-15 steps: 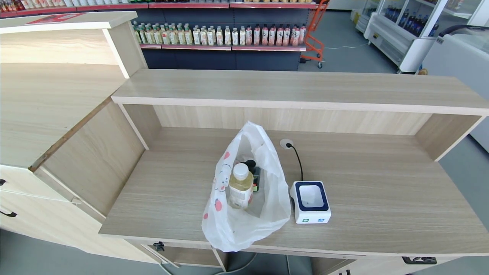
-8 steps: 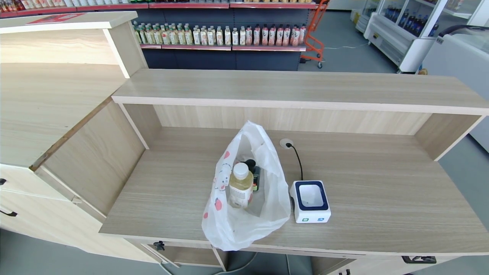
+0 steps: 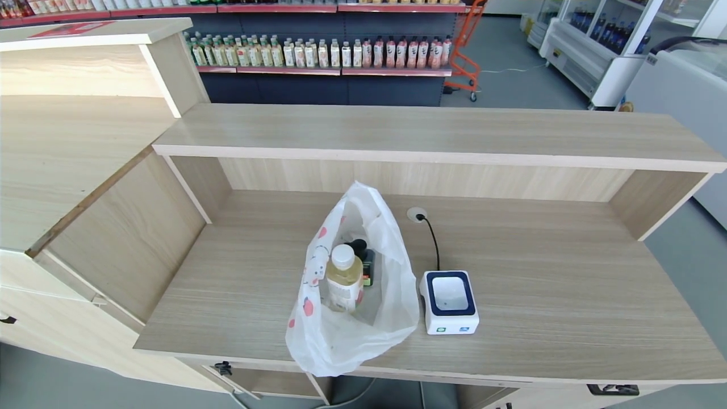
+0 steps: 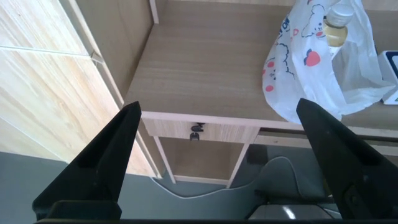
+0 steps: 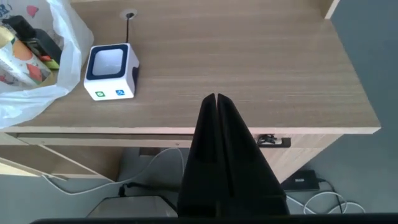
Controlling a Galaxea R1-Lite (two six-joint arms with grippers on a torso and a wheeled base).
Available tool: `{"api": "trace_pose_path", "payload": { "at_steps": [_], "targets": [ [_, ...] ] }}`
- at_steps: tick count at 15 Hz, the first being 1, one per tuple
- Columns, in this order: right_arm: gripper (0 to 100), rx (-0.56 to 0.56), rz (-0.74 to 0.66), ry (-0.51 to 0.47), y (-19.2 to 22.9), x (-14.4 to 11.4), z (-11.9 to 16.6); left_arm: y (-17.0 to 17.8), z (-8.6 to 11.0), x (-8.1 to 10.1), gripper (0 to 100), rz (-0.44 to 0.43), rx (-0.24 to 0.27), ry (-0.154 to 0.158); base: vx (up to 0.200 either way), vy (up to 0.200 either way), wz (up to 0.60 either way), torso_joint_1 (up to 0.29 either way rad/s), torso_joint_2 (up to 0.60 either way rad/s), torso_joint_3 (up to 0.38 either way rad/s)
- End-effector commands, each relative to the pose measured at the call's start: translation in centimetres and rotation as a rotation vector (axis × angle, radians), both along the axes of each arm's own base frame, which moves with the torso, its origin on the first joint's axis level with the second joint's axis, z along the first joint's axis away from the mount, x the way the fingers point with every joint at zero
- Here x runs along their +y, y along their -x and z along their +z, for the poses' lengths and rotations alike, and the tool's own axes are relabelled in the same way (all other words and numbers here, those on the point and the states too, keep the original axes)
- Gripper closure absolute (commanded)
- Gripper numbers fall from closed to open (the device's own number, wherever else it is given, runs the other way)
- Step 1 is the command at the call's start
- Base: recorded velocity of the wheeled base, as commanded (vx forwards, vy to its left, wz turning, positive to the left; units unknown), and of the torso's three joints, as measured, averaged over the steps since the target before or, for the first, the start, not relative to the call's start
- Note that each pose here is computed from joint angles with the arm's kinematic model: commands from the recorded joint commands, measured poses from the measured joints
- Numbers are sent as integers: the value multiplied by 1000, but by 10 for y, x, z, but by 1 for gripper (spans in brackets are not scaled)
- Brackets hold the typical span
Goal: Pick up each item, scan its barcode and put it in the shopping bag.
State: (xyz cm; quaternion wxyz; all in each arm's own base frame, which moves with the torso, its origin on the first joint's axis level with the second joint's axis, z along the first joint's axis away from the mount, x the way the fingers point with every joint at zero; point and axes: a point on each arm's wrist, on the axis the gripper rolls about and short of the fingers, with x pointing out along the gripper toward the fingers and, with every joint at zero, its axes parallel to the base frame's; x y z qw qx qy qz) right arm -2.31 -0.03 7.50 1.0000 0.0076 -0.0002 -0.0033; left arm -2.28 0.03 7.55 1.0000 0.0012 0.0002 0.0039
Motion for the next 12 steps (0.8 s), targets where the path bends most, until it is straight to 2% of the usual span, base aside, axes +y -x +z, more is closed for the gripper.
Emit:
{"api": "trace_pose_path", "payload": {
  "at_steps": [1,2,6,11,12],
  "targets": [
    [100,5,-1,-2,0,0,0,0,0,0,0,0,0,-1,0,-200,0,2,2,-2],
    [100,5,-1,-3,0,0,0,0,0,0,0,0,0,-1,0,-200,0,2,2,-2],
    [100,5,-1,-8,0,0,0,0,0,0,0,0,0,2,0,0,0,0,0,0],
    [100,5,-3,-8,0,0,0,0,0,0,0,1,0,4,200,0,0,-1,4,1],
    [100,5,-3,-8,0,0,0,0,0,0,0,1,0,2,0,0,0,0,0,0]
  ]
}}
